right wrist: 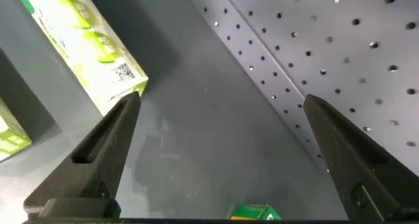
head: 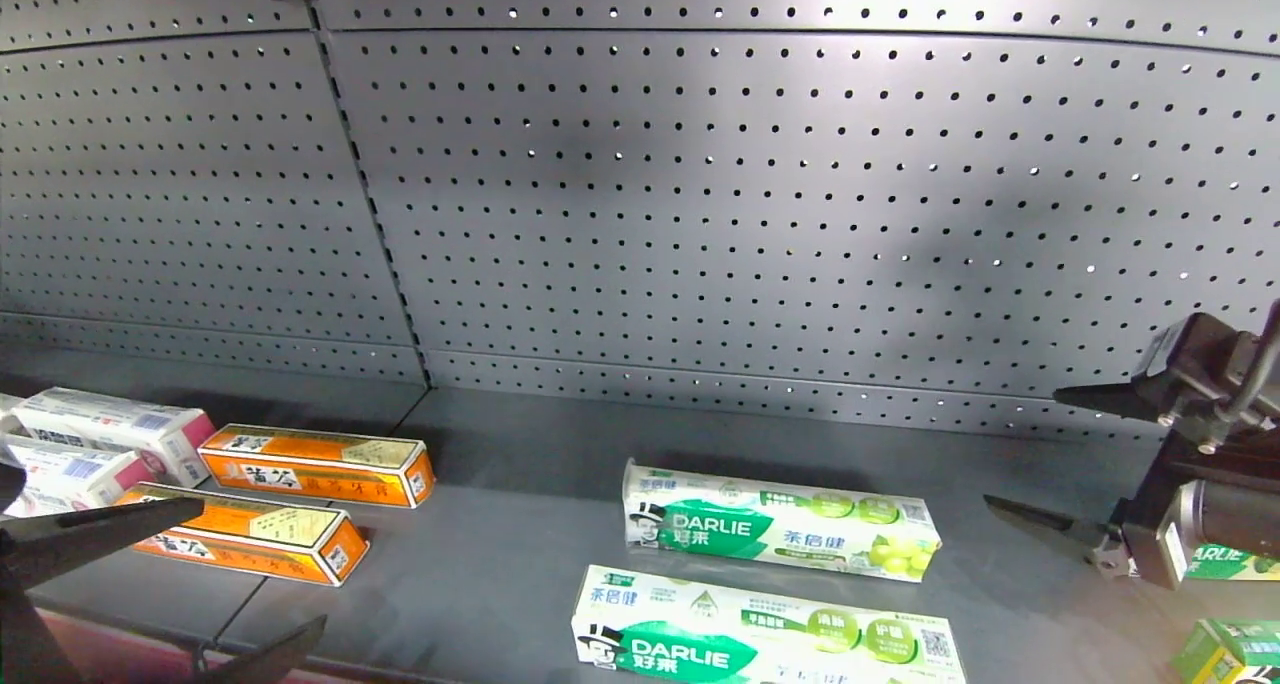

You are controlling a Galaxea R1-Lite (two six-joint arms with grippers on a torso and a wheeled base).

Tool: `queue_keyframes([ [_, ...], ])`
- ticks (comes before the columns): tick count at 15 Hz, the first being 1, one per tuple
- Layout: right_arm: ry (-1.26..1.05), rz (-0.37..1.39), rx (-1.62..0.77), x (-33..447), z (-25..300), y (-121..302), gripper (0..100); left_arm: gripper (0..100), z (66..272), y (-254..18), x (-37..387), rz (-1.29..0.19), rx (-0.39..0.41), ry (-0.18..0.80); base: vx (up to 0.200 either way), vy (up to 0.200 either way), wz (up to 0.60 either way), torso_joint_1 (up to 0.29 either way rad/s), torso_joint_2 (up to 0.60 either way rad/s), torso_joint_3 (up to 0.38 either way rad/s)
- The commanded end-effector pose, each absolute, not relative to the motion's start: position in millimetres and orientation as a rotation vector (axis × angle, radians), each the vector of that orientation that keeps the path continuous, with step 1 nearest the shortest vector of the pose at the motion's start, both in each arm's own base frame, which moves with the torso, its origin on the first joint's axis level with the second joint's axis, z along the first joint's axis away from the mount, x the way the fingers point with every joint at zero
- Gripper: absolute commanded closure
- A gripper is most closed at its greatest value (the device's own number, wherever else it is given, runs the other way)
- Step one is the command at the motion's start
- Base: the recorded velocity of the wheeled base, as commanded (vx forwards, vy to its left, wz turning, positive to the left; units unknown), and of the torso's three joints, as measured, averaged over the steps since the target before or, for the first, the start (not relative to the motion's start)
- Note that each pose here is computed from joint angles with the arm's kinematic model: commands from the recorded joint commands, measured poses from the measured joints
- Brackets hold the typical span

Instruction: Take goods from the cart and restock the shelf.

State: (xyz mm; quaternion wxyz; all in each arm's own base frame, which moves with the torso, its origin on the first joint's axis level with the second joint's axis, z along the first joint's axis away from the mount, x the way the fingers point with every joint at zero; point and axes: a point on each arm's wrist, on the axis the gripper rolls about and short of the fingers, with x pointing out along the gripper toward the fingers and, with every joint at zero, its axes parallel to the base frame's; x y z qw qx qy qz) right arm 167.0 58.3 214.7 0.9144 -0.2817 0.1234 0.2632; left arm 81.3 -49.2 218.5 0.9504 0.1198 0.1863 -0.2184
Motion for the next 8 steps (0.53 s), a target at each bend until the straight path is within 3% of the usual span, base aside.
queue_keyframes([
  [1,0.254,0.54,-0.58,166.7,214.4,57.9,0,0,219.8,-53.4,83.7,-0.46,0.252,0.385,0.0,0.0,0.0,0.0,0.0,0.0],
  [2,0.254,0.54,-0.58,166.7,214.4,57.9,0,0,218.3,-54.2,84.6,-0.462,0.257,0.393,0.0,0.0,0.0,0.0,0.0,0.0],
  [3,0.252,0.538,-0.579,166.8,215.0,57.9,0,0,218.8,-54.6,85.0,-0.467,0.255,0.39,-0.2,0.0,0.0,0.007,0.0,0.002],
  [8,0.232,0.452,-0.574,168.2,217.0,58.3,0,0,215.1,-54.4,84.6,-0.469,0.262,0.404,0.0,0.0,0.0,0.0,0.0,0.0],
])
